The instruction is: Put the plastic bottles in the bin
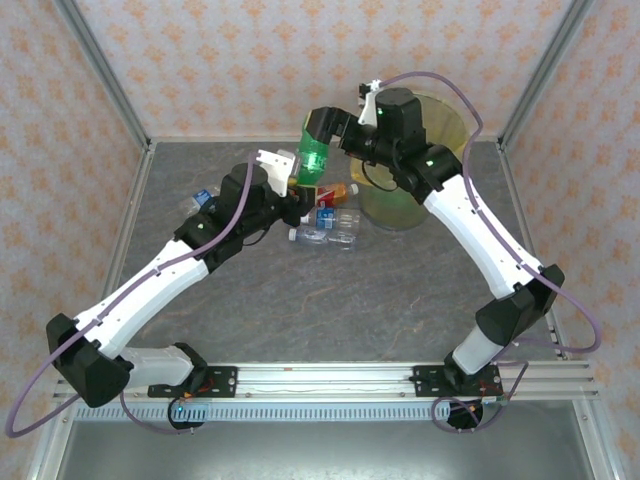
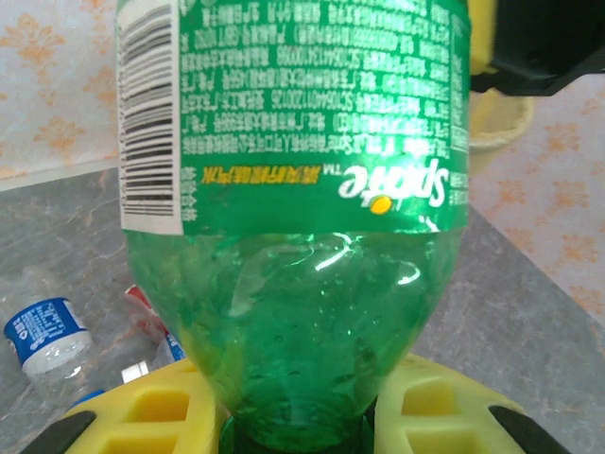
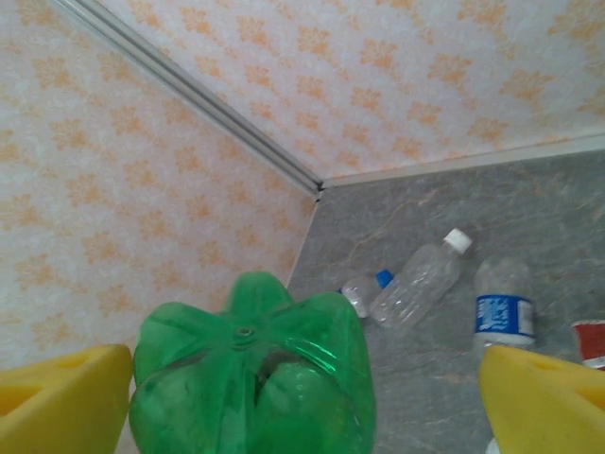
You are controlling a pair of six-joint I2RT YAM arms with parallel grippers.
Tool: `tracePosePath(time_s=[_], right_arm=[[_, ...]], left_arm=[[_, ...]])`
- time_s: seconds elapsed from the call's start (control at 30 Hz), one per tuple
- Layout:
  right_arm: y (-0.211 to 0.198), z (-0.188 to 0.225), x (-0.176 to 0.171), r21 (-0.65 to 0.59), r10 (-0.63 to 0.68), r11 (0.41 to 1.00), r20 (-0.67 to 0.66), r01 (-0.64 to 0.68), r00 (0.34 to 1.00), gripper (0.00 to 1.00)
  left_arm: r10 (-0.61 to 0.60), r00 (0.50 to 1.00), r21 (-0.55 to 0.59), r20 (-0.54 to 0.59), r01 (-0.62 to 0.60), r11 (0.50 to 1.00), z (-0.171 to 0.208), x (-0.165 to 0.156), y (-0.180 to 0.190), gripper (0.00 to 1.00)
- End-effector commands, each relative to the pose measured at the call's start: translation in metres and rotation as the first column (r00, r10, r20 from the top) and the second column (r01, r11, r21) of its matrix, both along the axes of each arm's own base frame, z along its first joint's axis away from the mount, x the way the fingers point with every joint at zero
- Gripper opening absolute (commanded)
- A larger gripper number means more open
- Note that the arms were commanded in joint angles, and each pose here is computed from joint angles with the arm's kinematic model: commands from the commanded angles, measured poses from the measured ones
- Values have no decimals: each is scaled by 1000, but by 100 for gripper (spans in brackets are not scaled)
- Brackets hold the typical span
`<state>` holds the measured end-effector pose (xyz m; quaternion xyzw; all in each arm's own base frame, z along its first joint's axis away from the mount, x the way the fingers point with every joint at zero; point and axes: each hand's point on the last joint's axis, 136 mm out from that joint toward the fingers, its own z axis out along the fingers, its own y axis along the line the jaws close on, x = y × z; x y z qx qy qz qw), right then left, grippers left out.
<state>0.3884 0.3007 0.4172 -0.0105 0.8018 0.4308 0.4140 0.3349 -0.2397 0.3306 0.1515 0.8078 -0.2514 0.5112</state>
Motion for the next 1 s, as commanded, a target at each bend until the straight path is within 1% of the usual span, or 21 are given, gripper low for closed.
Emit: tracePosePath(time_s=[0.0,0.13,0.27,0.37,0.5,0.57,0.6,0.67,0.73,0.8,0.87,0.9,0.93,0.97], right_arm=[[12,3,-12,35,48,998,-20,-47,999,91],[20,1,-18,37,96,995,-19,-95,995,88],[23,-5,-18,14,112,994,-26,-112,993,85],[23,-6,-16,-17,119,993,-19,-119,993,77],[19,3,-10,-25,127,992,-9,-127,992,58],[15,5,-5,-25,115,993,-10,-115,993,57],[12,6,-2,-20,106,994,-9,-106,994,57],[5,10,3,-10,90,996,-3,-90,996,55],[-5,12,9,5,66,998,-5,-66,998,51],[-14,16,13,22,45,999,-2,-45,999,50],[-25,22,18,32,17,999,8,-17,1000,51],[-32,24,21,32,-3,999,12,3,1000,51],[-39,25,24,33,-28,999,15,27,1000,51],[-49,27,28,35,-56,998,17,56,998,52]], left_arm=[[-70,994,-18,78,72,997,25,-9,-8,27],[-88,993,-3,76,89,996,25,-8,-11,27],[-93,993,-1,78,93,996,27,-5,-15,27],[-90,993,-7,79,91,996,29,-1,-17,27],[-76,995,-13,71,77,997,30,6,-20,27],[-71,995,-12,70,72,997,29,9,-21,28],[-68,995,-12,68,69,998,30,11,-22,30],[-60,996,-11,65,61,998,30,14,-22,36],[-52,996,-16,67,53,998,32,16,-23,49],[-47,996,-29,71,50,998,35,18,-23,59],[-38,996,-42,77,42,998,39,19,-23,76],[-29,996,-47,80,33,998,41,20,-22,88],[-23,996,-51,84,27,998,43,21,-21,96],[-16,996,-56,91,21,998,46,21,-21,99]])
